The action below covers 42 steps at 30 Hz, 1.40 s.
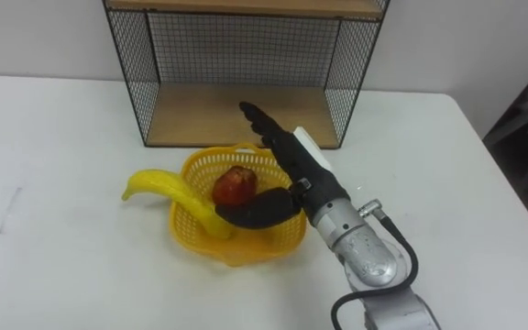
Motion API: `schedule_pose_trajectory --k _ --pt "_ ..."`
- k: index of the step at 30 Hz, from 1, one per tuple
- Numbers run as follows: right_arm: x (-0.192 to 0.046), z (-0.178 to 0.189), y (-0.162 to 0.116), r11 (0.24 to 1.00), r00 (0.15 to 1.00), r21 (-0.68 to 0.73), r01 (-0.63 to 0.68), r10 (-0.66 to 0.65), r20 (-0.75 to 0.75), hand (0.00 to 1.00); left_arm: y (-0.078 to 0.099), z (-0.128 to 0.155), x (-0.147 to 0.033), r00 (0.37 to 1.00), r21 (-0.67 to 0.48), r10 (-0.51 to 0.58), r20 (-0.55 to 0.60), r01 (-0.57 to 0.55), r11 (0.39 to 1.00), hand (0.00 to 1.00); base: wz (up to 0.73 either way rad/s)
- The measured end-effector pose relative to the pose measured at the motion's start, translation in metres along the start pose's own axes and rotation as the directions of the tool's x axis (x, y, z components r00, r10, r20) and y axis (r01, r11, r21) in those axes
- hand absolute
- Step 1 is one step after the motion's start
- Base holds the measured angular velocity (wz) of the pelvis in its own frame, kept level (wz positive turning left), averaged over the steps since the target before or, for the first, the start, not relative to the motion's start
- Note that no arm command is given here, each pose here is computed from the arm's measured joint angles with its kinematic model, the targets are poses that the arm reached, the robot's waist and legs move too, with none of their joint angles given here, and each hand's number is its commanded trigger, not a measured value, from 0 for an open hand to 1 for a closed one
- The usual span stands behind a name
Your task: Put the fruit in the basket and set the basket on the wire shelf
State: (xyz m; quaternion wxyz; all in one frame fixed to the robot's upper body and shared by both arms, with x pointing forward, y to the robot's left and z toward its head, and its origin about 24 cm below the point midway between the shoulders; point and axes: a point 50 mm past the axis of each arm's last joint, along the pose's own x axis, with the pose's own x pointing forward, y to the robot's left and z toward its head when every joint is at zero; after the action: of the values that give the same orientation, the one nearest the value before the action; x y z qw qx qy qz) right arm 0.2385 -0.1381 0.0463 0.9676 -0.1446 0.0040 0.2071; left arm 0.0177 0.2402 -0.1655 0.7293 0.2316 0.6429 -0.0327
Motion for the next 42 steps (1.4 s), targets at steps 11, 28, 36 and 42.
schedule_pose_trajectory --k 11,28,36,42 --pt "-0.003 -0.003 -0.015 0.971 0.996 0.224 0.084 -0.09 0.014 0.0 0.0 0.001 0.0 1.0 -0.032 -0.002 0.008 0.002 0.999 0.0 0.0" --pt "-0.016 -0.001 -0.055 0.855 0.948 0.442 0.271 -0.318 0.033 0.0 -0.001 -0.042 -0.005 0.992 -0.464 0.039 -0.12 -0.09 0.881 0.0 0.0" --pt "-0.046 -0.023 -0.072 0.765 0.877 0.45 0.46 -0.472 -0.095 0.0 0.018 -0.074 -0.014 0.928 -0.801 0.171 -0.331 -0.372 0.469 0.0 0.01" --pt "-0.063 -0.024 -0.093 0.687 0.776 0.391 0.612 -0.616 -0.133 0.0 0.054 -0.083 -0.025 0.814 -0.834 0.304 -0.494 -0.543 0.098 0.0 0.01"
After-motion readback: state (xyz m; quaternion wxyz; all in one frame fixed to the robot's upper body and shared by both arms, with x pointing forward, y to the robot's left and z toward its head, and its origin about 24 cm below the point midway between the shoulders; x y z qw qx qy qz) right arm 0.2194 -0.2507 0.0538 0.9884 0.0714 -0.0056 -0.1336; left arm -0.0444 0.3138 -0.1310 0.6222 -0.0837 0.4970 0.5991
